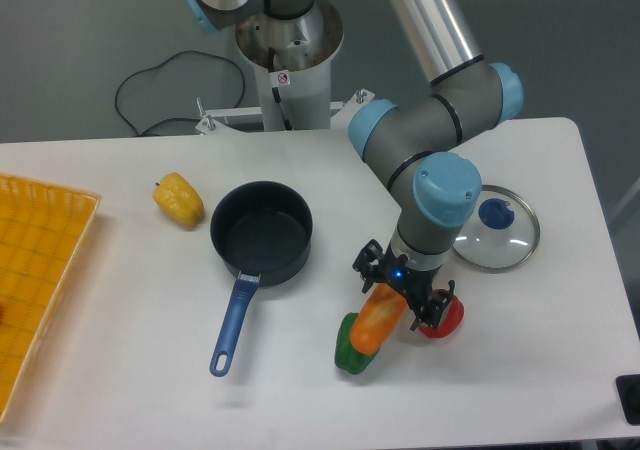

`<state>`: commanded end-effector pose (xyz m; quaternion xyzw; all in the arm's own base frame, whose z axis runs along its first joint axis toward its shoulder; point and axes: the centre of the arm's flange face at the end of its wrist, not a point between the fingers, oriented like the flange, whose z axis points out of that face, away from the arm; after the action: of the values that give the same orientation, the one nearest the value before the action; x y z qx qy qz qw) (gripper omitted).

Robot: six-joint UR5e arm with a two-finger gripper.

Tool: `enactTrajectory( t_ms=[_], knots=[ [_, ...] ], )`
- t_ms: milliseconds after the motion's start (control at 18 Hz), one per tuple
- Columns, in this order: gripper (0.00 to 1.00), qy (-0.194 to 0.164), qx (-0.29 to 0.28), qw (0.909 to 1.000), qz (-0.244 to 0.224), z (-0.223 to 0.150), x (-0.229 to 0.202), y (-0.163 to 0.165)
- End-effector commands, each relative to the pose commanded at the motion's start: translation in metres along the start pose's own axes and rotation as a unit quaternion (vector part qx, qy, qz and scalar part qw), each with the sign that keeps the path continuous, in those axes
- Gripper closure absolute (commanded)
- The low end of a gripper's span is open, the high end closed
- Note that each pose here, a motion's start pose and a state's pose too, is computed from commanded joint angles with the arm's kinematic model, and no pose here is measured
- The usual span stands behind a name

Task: Pick up the long bread
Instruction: 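Close the gripper on the baguette and begin lifting it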

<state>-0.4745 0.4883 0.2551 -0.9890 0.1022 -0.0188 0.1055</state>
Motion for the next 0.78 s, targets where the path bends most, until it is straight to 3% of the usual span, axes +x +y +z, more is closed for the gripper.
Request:
enactTrajectory(
  t_ms=[778],
  knots=[
    [0.09,0.001,-0.002,1.0,-0.002,0.0079,0.0022,-0.006]
  ],
)
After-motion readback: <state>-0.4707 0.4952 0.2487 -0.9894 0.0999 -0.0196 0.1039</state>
